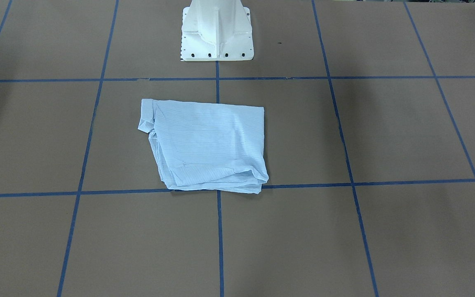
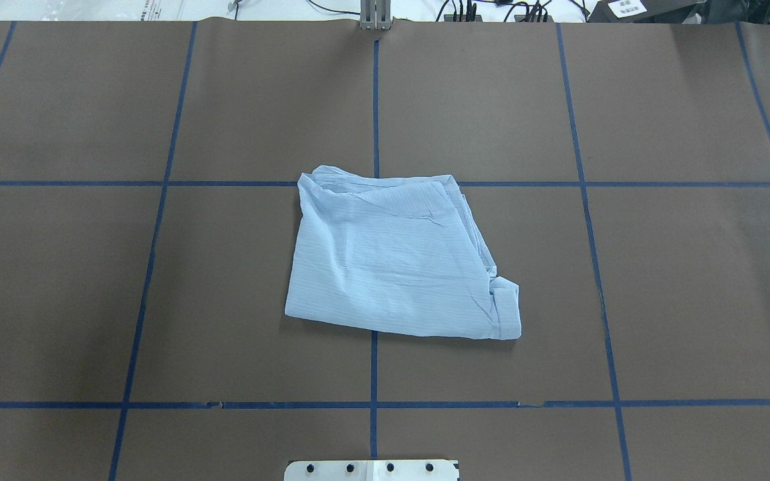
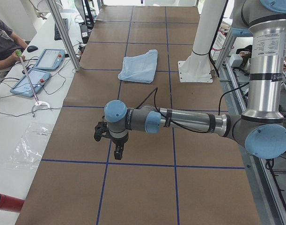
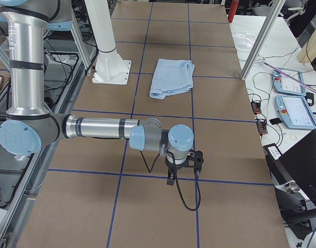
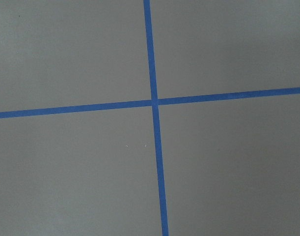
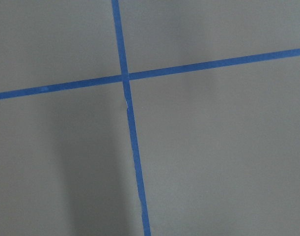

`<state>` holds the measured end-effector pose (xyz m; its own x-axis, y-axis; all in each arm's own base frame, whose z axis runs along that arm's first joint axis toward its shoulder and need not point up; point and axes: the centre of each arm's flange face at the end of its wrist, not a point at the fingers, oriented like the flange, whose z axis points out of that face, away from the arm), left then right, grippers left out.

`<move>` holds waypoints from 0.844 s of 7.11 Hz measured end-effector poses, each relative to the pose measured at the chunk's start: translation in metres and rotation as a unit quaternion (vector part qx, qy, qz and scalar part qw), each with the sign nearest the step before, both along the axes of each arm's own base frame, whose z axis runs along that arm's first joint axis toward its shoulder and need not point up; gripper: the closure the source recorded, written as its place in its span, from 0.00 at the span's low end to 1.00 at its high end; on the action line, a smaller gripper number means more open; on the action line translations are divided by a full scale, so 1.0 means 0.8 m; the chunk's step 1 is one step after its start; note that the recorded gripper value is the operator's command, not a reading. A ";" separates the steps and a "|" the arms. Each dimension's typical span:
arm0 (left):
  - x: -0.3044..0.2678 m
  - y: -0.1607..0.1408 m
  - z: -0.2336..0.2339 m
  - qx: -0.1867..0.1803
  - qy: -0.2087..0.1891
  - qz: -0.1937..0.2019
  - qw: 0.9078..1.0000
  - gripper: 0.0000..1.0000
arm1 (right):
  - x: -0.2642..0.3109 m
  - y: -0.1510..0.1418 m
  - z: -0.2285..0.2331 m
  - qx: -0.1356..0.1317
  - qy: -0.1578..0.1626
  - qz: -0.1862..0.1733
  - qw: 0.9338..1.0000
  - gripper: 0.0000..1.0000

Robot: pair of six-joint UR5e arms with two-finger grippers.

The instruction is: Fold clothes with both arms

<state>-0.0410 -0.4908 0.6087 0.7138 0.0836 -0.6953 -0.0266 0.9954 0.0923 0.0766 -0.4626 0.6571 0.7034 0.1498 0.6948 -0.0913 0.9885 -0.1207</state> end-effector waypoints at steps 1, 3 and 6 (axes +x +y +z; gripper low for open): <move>0.000 0.000 0.000 0.000 0.000 0.000 1.000 0.00 | 0.000 0.000 0.001 0.000 0.000 0.000 1.000 0.00; 0.000 0.000 -0.001 0.001 0.000 0.000 1.000 0.00 | 0.000 0.001 0.003 -0.002 0.000 0.000 1.000 0.00; 0.001 0.000 -0.001 0.000 0.000 0.001 1.000 0.00 | 0.000 0.002 0.004 -0.003 0.001 0.000 1.000 0.00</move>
<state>-0.0402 -0.4911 0.6082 0.7135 0.0852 -0.6954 -0.0280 0.9953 0.0932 0.0767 -0.4607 0.6607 0.7052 0.1537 0.6921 -0.0906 0.9878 -0.1271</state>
